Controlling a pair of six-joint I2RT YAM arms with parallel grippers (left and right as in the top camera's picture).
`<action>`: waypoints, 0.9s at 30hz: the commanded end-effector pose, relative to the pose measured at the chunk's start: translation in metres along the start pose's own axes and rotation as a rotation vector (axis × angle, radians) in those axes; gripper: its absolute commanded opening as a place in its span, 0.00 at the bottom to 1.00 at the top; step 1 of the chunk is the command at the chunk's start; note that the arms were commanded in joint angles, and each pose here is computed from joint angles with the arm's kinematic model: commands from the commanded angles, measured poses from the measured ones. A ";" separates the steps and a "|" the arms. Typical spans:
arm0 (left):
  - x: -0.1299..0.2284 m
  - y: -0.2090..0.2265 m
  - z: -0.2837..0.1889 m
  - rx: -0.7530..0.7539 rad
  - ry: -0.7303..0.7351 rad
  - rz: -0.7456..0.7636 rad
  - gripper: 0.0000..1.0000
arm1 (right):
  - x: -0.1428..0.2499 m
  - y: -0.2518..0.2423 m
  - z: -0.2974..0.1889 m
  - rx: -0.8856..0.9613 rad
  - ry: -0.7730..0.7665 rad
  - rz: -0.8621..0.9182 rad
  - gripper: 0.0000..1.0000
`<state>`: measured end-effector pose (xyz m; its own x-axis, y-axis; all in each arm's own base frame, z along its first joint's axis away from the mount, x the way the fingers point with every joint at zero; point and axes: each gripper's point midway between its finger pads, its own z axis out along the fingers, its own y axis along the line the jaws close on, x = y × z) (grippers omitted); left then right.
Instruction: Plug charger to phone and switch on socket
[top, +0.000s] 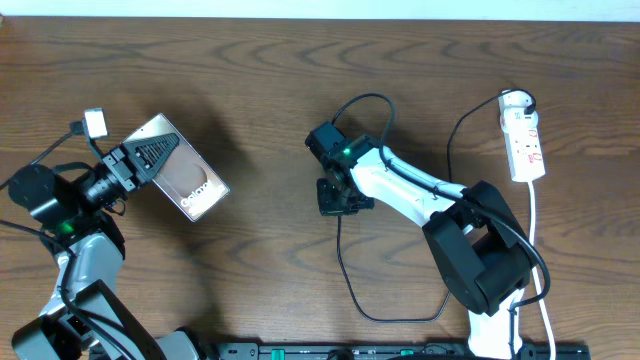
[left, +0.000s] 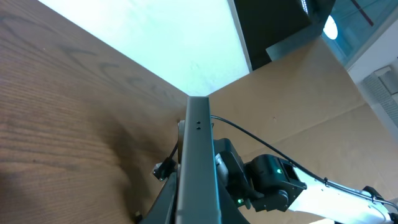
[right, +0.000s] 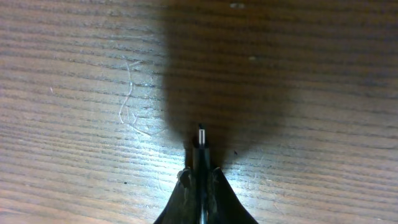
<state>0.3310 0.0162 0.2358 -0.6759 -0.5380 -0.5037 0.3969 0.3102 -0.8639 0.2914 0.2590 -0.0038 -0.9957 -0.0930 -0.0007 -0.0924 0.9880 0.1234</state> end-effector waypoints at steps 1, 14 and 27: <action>0.002 -0.006 -0.001 0.011 0.019 0.006 0.08 | 0.034 -0.019 0.043 0.078 0.138 0.010 0.11; 0.002 -0.006 -0.001 0.011 0.019 0.006 0.08 | 0.035 -0.020 0.043 0.083 0.141 0.029 0.02; 0.002 -0.006 -0.001 0.011 0.019 0.006 0.08 | 0.048 0.010 0.040 -0.103 0.233 -0.045 0.01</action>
<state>0.3310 0.0162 0.2358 -0.6759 -0.5380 -0.5037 0.3969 0.3102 -0.8639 0.2834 0.2676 -0.0030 -0.9944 -0.0990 0.0358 -0.0915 0.9812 0.1700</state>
